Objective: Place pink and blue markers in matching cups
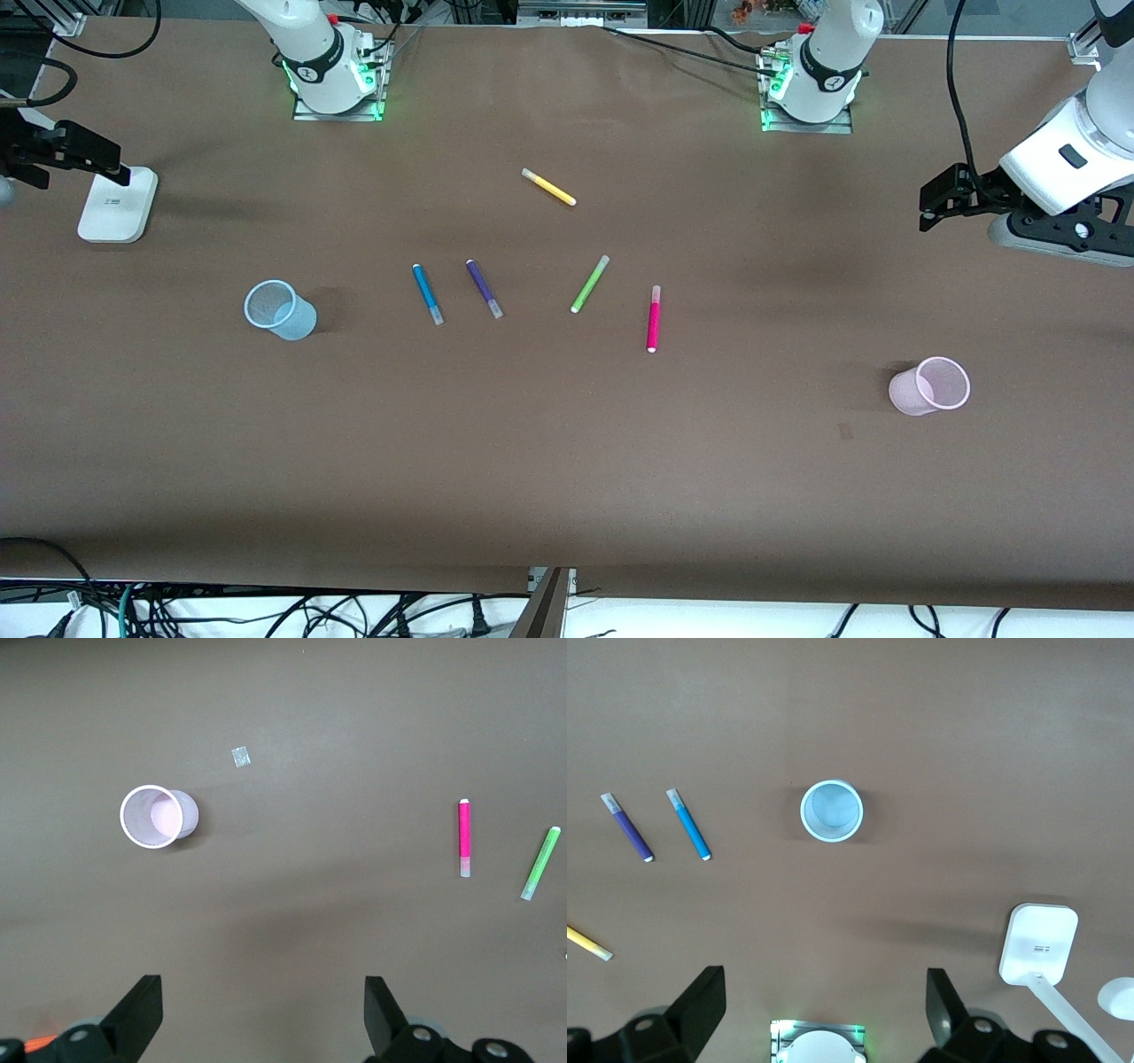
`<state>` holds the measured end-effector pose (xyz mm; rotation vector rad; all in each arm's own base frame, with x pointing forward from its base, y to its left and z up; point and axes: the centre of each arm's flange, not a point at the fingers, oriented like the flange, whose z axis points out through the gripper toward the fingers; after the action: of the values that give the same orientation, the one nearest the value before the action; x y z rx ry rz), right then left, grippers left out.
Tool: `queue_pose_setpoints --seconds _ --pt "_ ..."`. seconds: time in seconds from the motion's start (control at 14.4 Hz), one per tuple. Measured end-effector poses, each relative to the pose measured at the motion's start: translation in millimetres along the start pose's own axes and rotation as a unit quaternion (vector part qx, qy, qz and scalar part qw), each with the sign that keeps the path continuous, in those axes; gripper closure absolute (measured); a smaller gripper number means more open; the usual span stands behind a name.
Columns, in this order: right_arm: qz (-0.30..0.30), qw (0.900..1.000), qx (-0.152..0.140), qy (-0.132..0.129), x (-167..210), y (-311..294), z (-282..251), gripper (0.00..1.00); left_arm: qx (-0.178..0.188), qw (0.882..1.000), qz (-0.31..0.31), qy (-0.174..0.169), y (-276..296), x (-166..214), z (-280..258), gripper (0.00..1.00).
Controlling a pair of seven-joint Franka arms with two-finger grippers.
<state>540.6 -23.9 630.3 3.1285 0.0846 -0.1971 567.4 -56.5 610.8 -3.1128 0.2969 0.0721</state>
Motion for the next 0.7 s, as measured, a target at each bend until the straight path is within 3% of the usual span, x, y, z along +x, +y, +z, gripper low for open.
queue_pose_setpoints --seconds 0.49,0.7 --pt "-0.004 1.000 0.005 0.002 3.7 -4.0 2.5 0.00 0.000 1.000 0.000 0.002 0.0 0.4 -0.3 0.00" --pt "-0.023 1.000 0.004 -0.016 33.1 -25.7 35.9 0.00 0.000 1.000 0.000 0.003 -0.2 0.5 -0.4 0.00"
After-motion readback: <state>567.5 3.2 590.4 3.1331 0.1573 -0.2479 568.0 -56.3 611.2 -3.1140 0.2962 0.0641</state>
